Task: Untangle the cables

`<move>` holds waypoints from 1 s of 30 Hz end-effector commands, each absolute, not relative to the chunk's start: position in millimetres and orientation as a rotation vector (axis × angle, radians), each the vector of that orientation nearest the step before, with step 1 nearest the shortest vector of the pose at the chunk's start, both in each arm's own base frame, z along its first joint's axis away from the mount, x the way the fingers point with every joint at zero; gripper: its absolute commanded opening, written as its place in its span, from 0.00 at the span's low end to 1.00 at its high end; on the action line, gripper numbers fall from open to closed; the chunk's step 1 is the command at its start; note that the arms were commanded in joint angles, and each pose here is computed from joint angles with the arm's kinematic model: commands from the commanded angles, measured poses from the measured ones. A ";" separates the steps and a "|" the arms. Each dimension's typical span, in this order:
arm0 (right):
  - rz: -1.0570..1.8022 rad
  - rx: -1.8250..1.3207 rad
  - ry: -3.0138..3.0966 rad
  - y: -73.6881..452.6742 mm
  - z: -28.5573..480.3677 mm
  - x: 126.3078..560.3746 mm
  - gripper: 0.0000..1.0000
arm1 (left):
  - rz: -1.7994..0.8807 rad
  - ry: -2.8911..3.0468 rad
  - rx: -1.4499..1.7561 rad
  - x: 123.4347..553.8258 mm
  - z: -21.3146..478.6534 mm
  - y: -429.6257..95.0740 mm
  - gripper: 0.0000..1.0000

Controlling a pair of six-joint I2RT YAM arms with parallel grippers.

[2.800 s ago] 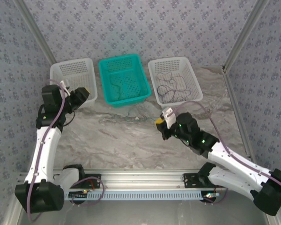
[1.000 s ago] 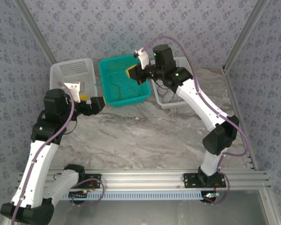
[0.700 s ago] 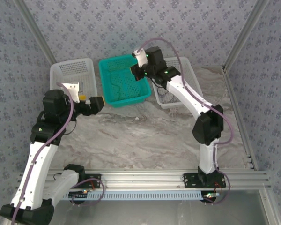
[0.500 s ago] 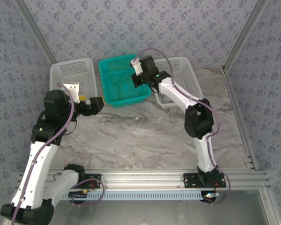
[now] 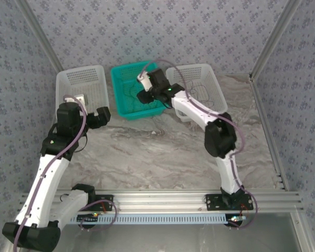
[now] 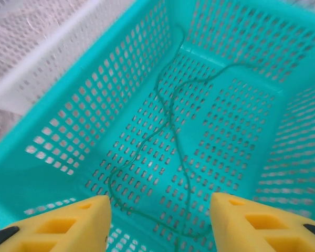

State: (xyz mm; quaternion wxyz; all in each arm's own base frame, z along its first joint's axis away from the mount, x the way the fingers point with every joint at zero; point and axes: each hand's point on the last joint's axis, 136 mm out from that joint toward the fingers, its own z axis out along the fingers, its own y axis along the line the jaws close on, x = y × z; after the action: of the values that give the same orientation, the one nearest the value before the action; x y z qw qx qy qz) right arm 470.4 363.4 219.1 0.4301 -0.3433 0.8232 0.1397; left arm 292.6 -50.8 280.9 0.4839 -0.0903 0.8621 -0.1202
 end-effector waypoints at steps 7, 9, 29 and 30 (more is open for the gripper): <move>0.099 -0.596 1.895 216.5 306.4 385.2 0.57 | -0.178 2.009 -0.284 315.3 237.7 -33.5 0.99; 0.024 -0.557 1.906 182.5 282.6 362.8 0.60 | -0.151 2.009 -0.285 319.1 224.3 -30.7 0.99; -0.413 0.352 2.023 -60.0 108.6 350.3 0.91 | 0.277 1.982 -0.227 353.7 151.1 11.2 0.99; -0.434 0.341 2.012 -64.5 107.6 358.7 0.92 | 0.278 1.962 -0.221 356.6 149.7 11.9 0.99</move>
State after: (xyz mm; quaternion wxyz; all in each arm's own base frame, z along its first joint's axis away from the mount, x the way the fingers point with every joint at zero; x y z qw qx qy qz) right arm 335.8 -53.5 100.3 0.4598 0.1244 0.8616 -0.1755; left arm 341.9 6.0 130.7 0.4902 -0.1061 0.8598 0.0954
